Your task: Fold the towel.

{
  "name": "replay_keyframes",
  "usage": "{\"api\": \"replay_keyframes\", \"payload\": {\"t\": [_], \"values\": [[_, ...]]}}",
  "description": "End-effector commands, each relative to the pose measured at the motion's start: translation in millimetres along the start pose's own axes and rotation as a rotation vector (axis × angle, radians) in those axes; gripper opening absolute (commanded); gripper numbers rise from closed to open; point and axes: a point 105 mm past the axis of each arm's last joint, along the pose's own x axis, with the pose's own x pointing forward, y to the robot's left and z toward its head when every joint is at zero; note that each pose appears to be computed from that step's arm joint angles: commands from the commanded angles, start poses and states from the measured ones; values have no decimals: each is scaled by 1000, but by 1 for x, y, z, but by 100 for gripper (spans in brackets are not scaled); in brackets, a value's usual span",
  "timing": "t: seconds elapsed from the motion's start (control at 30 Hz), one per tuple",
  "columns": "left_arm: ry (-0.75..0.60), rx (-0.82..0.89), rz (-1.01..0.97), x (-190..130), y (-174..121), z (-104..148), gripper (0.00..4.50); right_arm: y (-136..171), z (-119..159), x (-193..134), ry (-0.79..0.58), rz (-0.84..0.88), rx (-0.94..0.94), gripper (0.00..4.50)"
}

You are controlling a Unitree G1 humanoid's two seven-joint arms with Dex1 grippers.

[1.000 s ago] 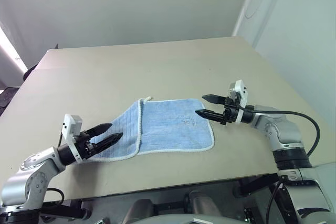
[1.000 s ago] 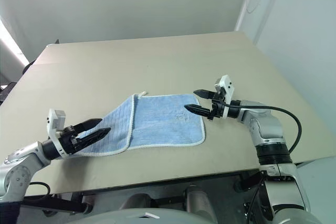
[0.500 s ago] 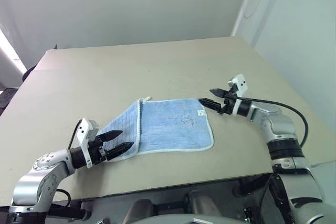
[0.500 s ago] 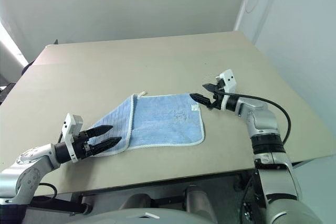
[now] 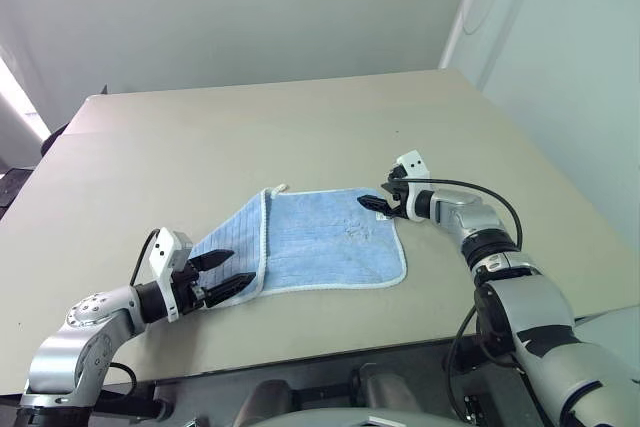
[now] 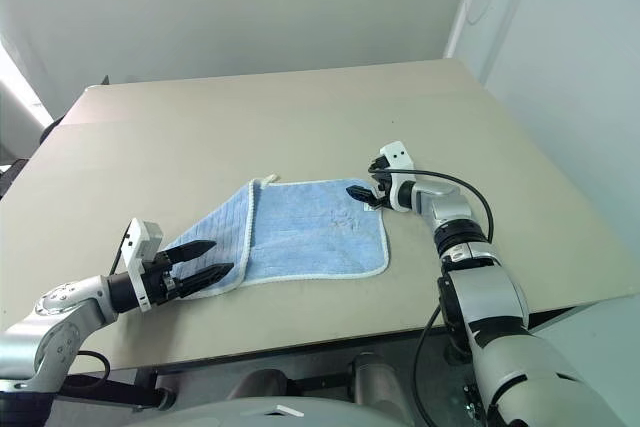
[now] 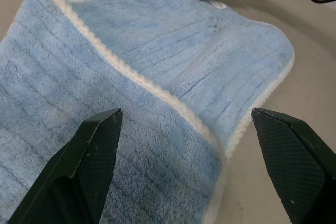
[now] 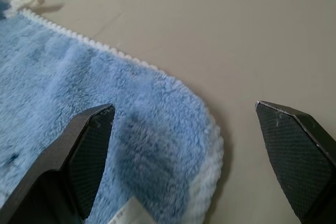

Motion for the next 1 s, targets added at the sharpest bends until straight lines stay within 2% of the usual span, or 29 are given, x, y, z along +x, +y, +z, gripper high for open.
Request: {"api": "replay_keyframes", "payload": {"t": [0.03, 0.13, 0.2, 0.33, 0.43, 0.6, 0.67, 0.87, 1.0], "values": [[-28, 58, 11, -4, -1, 13, 417, 4, 13, 1, -21, 35, -65, 449], [-33, 59, 16, -4, -1, 13, 417, 8, 8, -1, -1, 82, -98, 387], [-37, 59, 19, -4, -1, 14, 417, 9, 6, -4, 11, 108, -115, 320], [-40, 61, 21, -2, 2, 15, 417, 8, 2, -3, 27, 104, -125, 320], [-40, 64, 20, -1, 4, 17, 417, 6, 3, -1, 26, 71, -129, 265], [-47, 70, 6, 1, 4, 23, 417, 5, 11, -2, -8, 64, -116, 87], [-6, 73, -7, -1, 3, 20, 417, 7, 14, -2, -18, 77, -125, 9], [126, 105, -19, -3, -2, -3, 417, 12, 13, 0, -24, 96, -127, 4], [147, 106, -30, 4, -8, -12, 417, 12, 8, 0, -17, 89, -118, 4]]}}
